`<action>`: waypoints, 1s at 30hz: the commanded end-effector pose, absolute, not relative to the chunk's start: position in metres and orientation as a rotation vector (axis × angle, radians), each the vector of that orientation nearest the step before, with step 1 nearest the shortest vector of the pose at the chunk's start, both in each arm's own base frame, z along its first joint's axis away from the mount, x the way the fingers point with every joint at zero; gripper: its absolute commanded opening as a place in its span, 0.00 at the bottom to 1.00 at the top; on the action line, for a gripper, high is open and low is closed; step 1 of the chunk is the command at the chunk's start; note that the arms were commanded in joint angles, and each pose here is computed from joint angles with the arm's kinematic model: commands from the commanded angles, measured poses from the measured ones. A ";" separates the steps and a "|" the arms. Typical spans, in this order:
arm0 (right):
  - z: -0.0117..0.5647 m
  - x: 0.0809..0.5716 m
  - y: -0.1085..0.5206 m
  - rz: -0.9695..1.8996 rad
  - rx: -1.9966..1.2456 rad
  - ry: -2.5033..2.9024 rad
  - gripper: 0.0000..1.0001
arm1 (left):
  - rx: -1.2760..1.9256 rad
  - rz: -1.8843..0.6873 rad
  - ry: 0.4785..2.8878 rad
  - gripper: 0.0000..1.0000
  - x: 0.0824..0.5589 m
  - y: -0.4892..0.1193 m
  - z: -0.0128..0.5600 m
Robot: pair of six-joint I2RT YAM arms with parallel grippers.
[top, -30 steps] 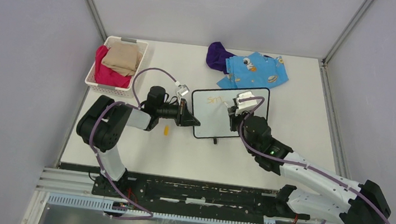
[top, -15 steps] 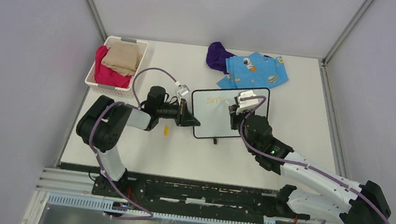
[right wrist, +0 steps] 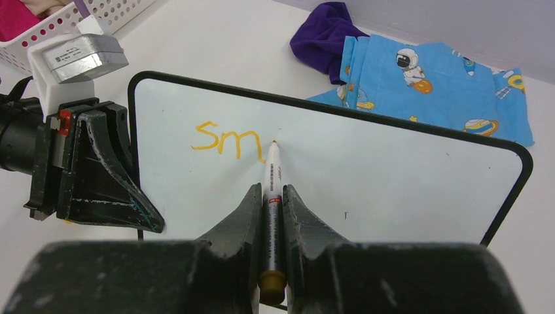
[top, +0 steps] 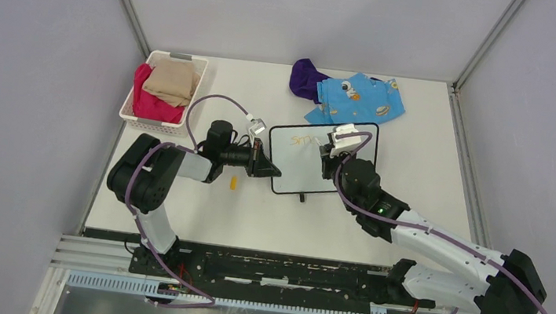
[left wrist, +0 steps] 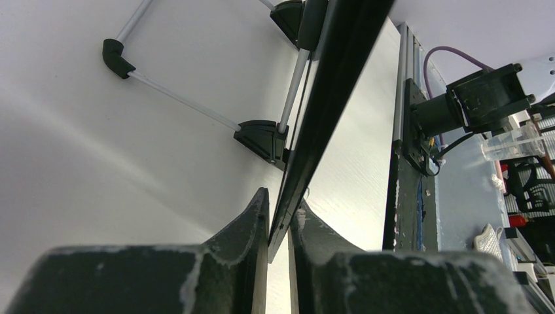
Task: Write a sentence on the whiteboard
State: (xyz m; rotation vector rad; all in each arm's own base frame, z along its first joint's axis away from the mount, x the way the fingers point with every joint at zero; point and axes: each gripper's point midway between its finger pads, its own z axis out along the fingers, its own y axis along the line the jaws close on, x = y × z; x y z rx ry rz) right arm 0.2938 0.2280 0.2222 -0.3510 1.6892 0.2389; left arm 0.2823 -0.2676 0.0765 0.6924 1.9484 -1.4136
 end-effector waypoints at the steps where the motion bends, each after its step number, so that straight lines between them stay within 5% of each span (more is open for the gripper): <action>1: 0.239 0.300 0.228 0.253 -0.313 1.645 0.00 | 0.696 -1.355 1.962 0.02 0.288 -0.267 0.073; 17: 0.213 0.291 0.216 0.239 -0.319 1.693 0.00 | 0.693 -1.354 1.966 0.02 0.289 -0.266 0.072; 30: 0.264 0.293 0.214 0.273 -0.269 1.595 0.00 | 0.697 -1.352 1.970 0.02 0.288 -0.267 0.071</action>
